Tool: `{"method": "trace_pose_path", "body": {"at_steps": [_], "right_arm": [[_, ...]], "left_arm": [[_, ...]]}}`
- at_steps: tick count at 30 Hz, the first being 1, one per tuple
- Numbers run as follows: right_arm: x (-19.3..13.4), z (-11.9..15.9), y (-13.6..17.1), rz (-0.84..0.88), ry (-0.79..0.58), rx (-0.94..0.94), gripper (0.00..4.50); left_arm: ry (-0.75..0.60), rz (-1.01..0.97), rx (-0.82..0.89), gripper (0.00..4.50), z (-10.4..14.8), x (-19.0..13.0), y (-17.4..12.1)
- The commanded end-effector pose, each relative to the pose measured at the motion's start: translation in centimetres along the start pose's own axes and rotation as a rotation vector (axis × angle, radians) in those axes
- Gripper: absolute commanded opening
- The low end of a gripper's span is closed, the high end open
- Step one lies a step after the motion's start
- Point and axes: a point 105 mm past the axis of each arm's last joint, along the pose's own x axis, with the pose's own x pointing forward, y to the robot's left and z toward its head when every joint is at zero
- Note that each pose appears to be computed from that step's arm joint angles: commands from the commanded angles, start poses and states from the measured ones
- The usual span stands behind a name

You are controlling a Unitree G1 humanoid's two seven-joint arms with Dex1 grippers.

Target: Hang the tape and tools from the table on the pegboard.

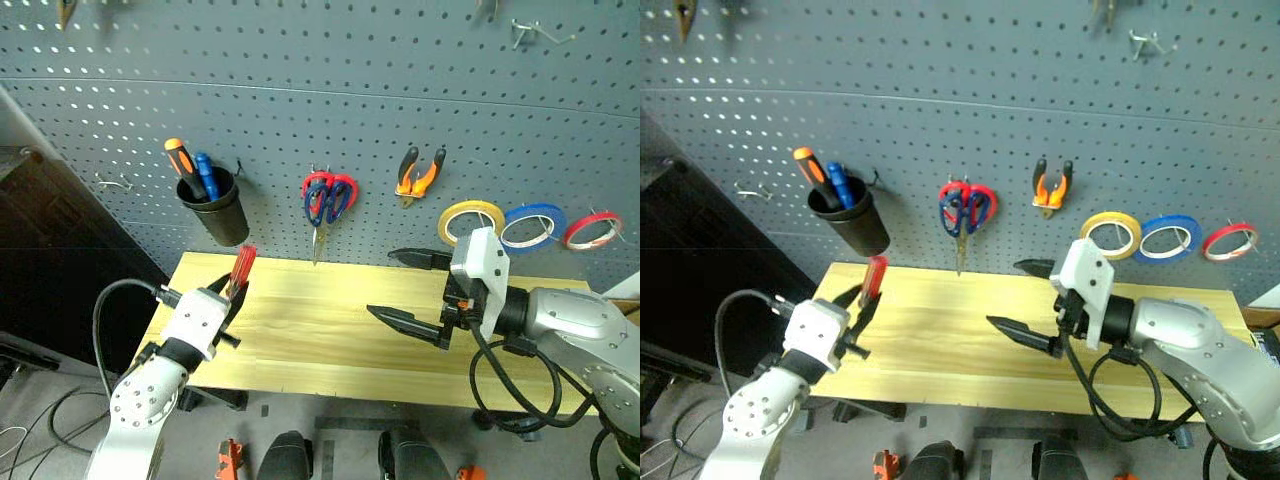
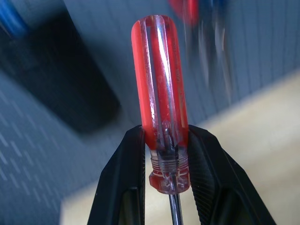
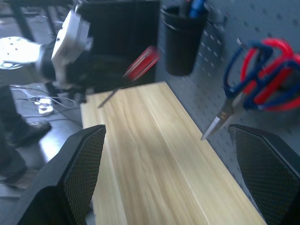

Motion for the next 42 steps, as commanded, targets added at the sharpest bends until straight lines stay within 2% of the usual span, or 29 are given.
{"method": "trace_pose_path", "body": {"at_steps": [1,6,10,15,21,25,27,31,35,38,42], "right_arm": [[-0.7,1.5,-0.6,0.009,-0.046,-0.053,4.5],[-0.8,1.7,-1.5,0.012,-0.041,-0.071,4.5],[-0.8,2.1,-1.8,0.014,-0.042,-0.084,4.5],[-0.6,2.4,-2.2,0.0,-0.051,-0.095,4.5],[-0.4,2.6,-2.3,-0.009,-0.052,-0.107,4.5],[-0.5,2.7,-2.2,-0.016,-0.049,-0.116,4.5],[-0.6,2.7,-2.2,-0.021,-0.044,-0.118,4.5],[-0.8,2.7,-2.3,-0.026,-0.041,-0.118,4.5],[-0.9,2.9,-2.7,-0.058,-0.054,-0.125,4.5],[-1.3,2.9,-3.5,-0.122,-0.067,-0.119,4.5],[-2.2,1.8,-4.7,-0.246,-0.075,-0.088,4.5]], "left_arm": [[-0.185,0.166,0.038,0.92,5.0,1.9,4.1],[-0.325,0.283,-0.022,0.92,9.2,4.4,7.1],[-0.353,0.33,-0.11,0.92,10.5,5.6,8.1],[-0.333,0.44,-0.162,0.92,9.7,7.6,10.8],[-0.313,0.452,-0.189,0.92,8.4,9.5,10.8],[-0.257,0.436,-0.202,0.92,6.3,9.7,9.9],[-0.246,0.431,-0.205,1.67,5.7,9.3,9.6],[-0.235,0.444,-0.207,2.83,5.4,9.1,9.4],[-0.265,0.435,-0.177,4.02,6.6,9.0,9.1],[-0.263,0.318,-0.206,4.02,7.6,9.6,7.1],[-0.091,0.154,-0.286,4.02,5.2,9.8,3.0]]}}
